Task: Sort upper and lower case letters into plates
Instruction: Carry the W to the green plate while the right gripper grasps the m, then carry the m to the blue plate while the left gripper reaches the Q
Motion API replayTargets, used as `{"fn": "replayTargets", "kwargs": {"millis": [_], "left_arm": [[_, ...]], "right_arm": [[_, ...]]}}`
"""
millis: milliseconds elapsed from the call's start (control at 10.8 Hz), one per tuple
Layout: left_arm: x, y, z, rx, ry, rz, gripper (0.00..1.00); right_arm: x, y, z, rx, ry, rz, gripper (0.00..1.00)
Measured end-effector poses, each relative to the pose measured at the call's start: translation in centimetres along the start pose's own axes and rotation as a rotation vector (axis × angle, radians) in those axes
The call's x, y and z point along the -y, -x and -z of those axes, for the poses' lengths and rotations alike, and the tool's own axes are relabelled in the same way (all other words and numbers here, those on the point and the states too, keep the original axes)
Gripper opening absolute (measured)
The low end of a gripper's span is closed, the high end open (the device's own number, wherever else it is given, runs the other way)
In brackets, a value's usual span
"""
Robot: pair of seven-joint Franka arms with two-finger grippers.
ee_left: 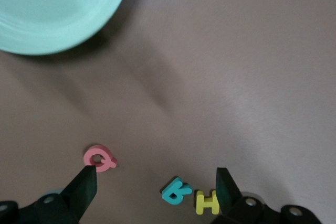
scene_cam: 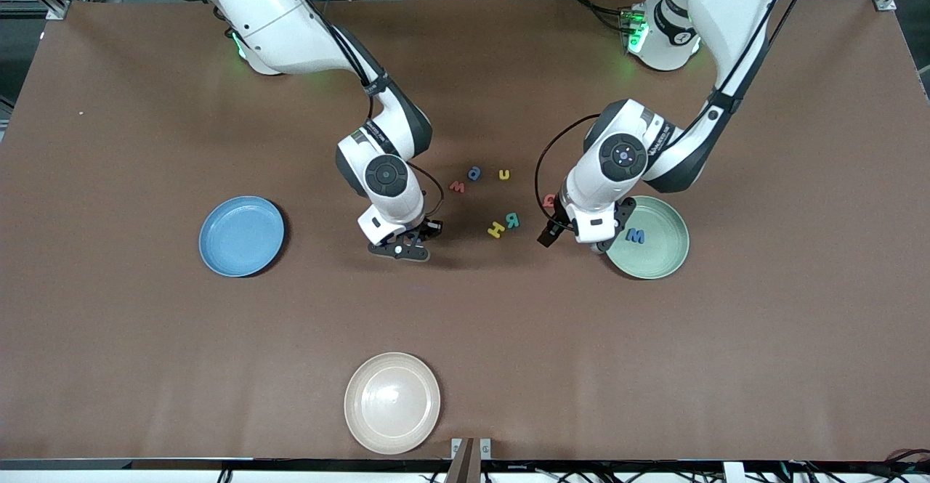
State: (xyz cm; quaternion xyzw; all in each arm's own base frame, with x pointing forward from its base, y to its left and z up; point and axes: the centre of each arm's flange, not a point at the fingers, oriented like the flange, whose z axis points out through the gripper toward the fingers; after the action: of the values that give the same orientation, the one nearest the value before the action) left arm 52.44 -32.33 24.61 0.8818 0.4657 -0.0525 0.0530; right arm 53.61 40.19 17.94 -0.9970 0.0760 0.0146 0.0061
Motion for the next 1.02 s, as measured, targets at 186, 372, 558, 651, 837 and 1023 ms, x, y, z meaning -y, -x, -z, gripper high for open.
{"fn": "replayTargets", "kwargs": {"millis": [186, 372, 558, 651, 837, 1023], "left_arm": [[1.3, 1.3, -1.7, 0.005, -0.004, 0.017, 1.0], [2.3, 2.4, -3.0, 0.007, -0.024, 0.008, 1.0], [4.3, 3.4, -4.9, 0.006, -0.047, -0.014, 1.0], [5.5, 3.6, -6.0, 0.002, -0.041, -0.03, 1.0], [7.4, 3.5, -7.4, 0.001, -0.037, -0.036, 1.0], [7.5, 3.4, -7.5, 0.0, -0.037, -0.036, 0.99]], "right_arm": [[0.0, 0.0, 0.0, 0.0, 0.0, 0.0, 0.27], [-0.4, -0.5, 0.1, -0.001, -0.001, -0.005, 0.27], [-1.9, -2.1, 0.8, -0.001, 0.002, 0.004, 0.27], [-3.0, -3.1, 1.9, 0.008, 0.01, 0.023, 0.27], [-6.0, -5.5, 5.2, 0.029, 0.026, 0.076, 0.27], [-9.0, -7.3, 8.0, 0.044, 0.034, 0.124, 0.27]]}}
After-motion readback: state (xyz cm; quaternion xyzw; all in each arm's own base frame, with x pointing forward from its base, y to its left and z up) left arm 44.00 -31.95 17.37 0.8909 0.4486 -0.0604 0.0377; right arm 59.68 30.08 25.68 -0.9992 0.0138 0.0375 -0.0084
